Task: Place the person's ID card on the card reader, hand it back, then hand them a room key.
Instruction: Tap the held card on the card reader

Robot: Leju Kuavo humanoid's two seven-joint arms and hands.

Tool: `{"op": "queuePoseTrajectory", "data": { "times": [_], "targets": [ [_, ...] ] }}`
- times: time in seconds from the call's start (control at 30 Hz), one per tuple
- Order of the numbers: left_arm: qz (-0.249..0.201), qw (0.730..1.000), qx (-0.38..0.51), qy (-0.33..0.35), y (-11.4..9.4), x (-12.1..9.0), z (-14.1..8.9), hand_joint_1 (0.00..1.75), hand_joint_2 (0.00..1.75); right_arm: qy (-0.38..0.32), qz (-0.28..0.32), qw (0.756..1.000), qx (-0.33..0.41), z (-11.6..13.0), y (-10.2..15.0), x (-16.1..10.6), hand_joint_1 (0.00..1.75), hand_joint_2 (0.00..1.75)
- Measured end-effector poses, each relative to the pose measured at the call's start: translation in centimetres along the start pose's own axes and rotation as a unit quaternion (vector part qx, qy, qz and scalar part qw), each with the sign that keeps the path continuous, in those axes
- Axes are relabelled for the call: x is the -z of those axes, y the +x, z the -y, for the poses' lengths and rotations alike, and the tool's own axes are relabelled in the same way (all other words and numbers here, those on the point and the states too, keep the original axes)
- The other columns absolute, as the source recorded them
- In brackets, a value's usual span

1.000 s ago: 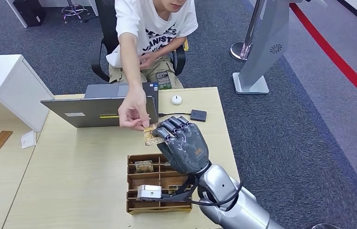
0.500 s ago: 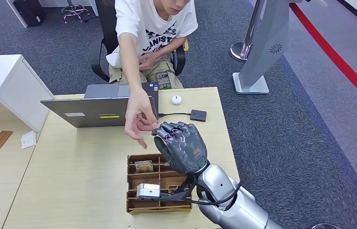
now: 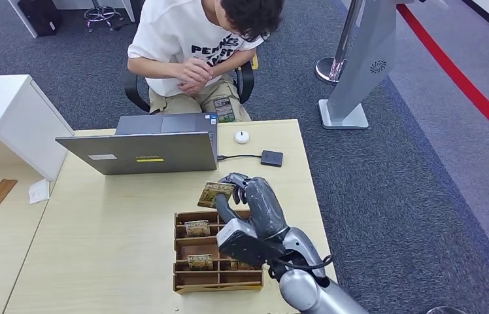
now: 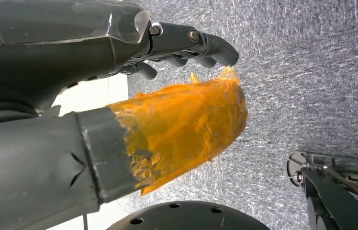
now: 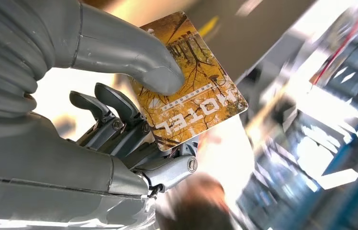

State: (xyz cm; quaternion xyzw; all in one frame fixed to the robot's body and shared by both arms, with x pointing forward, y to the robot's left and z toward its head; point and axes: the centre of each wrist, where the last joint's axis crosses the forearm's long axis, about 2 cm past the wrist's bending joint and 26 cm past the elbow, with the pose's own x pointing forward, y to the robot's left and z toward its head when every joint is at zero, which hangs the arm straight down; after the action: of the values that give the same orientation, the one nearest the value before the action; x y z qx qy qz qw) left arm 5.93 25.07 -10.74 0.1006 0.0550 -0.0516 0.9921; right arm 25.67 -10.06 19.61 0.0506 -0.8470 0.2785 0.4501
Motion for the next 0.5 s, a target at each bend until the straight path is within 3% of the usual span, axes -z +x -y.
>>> {"op": "queuePoseTrajectory", "data": {
  "times": [0.13,0.23,0.33,0.5],
  "targets": [
    [-0.002,1.0,-0.011,0.003,-0.1,0.0,0.0,0.0,0.0,0.007,-0.027,0.981,0.19,0.6,-0.1,-1.2,1.75,1.75],
    [-0.002,1.0,-0.017,0.003,-0.1,0.0,0.0,0.0,0.0,0.008,-0.038,0.957,0.286,1.0,-0.4,-2.4,1.75,1.75],
    [-0.003,1.0,-0.021,0.003,-0.1,0.0,0.0,0.0,0.0,-0.003,-0.046,0.943,0.331,1.5,-0.8,-3.4,1.75,1.75],
    [-0.004,1.0,-0.022,0.004,-0.2,0.1,-0.1,0.0,0.0,-0.022,-0.057,0.937,0.344,1.9,-1.2,-4.6,1.75,1.75]
  ]
}}
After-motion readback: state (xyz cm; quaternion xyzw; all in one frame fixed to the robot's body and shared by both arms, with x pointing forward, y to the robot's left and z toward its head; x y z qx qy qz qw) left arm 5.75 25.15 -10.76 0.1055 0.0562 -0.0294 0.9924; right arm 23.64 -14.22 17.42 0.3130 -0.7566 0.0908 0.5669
